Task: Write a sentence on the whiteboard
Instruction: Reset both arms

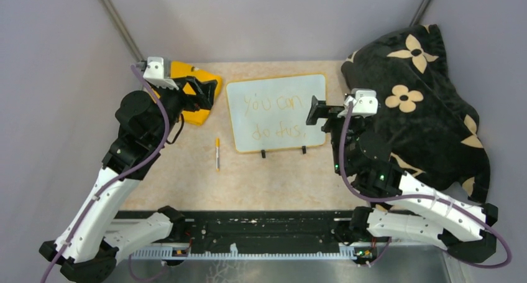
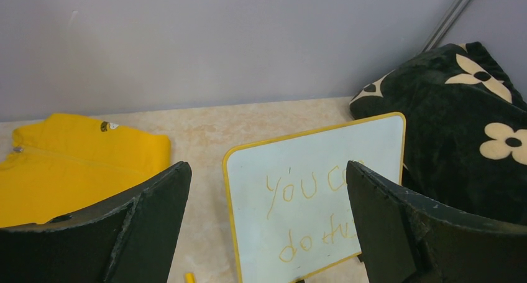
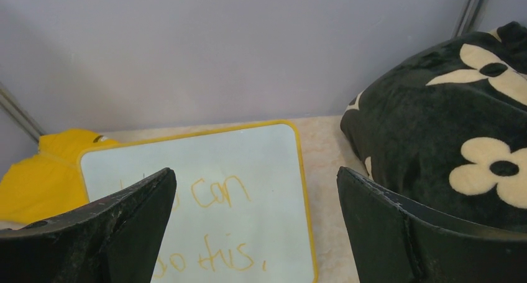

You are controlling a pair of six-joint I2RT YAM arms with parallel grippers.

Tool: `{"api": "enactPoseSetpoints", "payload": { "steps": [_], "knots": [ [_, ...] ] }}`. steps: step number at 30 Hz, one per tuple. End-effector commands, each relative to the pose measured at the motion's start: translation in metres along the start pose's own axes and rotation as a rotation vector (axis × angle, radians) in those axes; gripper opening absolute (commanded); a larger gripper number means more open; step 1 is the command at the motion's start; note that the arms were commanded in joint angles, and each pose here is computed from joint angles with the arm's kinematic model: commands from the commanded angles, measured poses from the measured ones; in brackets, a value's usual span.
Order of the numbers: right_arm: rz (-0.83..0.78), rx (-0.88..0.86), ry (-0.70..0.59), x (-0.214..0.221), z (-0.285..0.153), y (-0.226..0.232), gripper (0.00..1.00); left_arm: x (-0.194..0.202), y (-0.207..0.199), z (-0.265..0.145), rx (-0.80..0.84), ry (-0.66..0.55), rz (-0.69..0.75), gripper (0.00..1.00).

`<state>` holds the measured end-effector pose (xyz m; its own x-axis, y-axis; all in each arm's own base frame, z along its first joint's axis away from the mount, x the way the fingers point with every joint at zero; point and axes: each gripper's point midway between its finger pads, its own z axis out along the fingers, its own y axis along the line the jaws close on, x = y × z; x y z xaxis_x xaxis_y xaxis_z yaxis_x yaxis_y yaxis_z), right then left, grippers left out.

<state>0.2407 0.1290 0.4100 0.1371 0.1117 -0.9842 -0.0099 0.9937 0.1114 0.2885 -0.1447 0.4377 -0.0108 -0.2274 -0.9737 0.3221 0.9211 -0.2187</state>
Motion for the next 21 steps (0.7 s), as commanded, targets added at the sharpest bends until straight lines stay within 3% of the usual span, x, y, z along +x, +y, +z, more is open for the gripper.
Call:
{"api": "enactPoseSetpoints", "payload": {
  "steps": [1, 13, 21],
  "knots": [
    [0.087, -0.037, -0.029, -0.011, -0.006, -0.006, 0.99, -0.016, -0.007, -0.003, 0.035, -0.051, 0.001, 0.99],
    [0.147, -0.105, -0.082, -0.025, -0.013, -0.008, 0.98, -0.039, -0.02, 0.001, 0.085, -0.094, -0.013, 0.99],
    [0.185, -0.188, -0.189, -0.08, -0.011, 0.006, 0.98, -0.098, -0.045, 0.002, 0.171, -0.215, -0.091, 0.99]
  ]
}}
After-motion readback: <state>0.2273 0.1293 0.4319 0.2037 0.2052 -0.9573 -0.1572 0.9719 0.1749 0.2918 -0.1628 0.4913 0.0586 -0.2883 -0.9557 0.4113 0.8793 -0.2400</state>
